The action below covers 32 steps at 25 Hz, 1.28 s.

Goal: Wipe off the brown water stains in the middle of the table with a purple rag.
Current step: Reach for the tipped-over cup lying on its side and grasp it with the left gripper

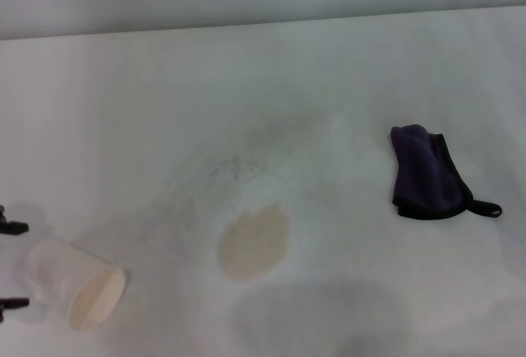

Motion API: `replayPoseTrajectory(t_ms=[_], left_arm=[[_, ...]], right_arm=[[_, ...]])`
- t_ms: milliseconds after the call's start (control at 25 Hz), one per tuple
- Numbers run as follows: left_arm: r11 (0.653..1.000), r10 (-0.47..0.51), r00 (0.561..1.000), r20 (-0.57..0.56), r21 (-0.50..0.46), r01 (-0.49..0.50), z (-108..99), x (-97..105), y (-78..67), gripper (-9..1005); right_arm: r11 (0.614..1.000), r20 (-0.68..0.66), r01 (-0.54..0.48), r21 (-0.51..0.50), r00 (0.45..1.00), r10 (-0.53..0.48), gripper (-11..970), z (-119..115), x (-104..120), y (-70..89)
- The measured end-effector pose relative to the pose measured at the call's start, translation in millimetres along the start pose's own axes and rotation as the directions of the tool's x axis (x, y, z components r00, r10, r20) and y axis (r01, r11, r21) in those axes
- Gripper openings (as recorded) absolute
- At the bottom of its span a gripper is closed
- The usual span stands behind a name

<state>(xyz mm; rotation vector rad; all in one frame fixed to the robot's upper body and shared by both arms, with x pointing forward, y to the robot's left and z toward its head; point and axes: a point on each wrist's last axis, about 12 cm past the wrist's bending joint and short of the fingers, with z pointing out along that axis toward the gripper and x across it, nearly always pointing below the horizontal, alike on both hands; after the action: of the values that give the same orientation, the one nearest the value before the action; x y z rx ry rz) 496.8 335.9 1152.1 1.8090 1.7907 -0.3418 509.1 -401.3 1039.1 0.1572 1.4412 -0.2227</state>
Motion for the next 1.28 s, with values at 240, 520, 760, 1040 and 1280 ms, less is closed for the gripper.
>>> replayPoseTrajectory(t_ms=[240,520,760,1040,1280], left_arm=[[0.997,0.07,0.996,-0.047,0.047,-0.068,17.7,-1.3,-2.1,875],[0.987,0.16,0.985,-0.065,0.023,-0.158,27.4,-0.2,0.6,875],[0.968,0.249,0.966,-0.068,0.033,-0.247,38.4,-4.5,3.0,875],[0.949,0.316,0.945,-0.08,0.039,-0.314,53.3,-7.0,9.7,876],[0.938,0.345,0.937,-0.059,0.024,-0.345,66.2,-13.4,16.4,876]], right_arm=[[1.0,-0.011,-0.005,0.001,1.0,0.005,871,-1.9,2.1,0.6],[1.0,-0.022,-0.013,0.004,1.0,0.013,872,-7.2,5.2,0.7],[1.0,-0.023,-0.017,0.007,1.0,0.017,872,-8.4,5.6,-0.3],[0.999,-0.023,-0.034,0.035,0.999,0.035,873,-9.9,6.3,-3.0],[0.999,-0.026,-0.034,0.038,0.999,0.035,873,-9.7,6.5,-3.7]])
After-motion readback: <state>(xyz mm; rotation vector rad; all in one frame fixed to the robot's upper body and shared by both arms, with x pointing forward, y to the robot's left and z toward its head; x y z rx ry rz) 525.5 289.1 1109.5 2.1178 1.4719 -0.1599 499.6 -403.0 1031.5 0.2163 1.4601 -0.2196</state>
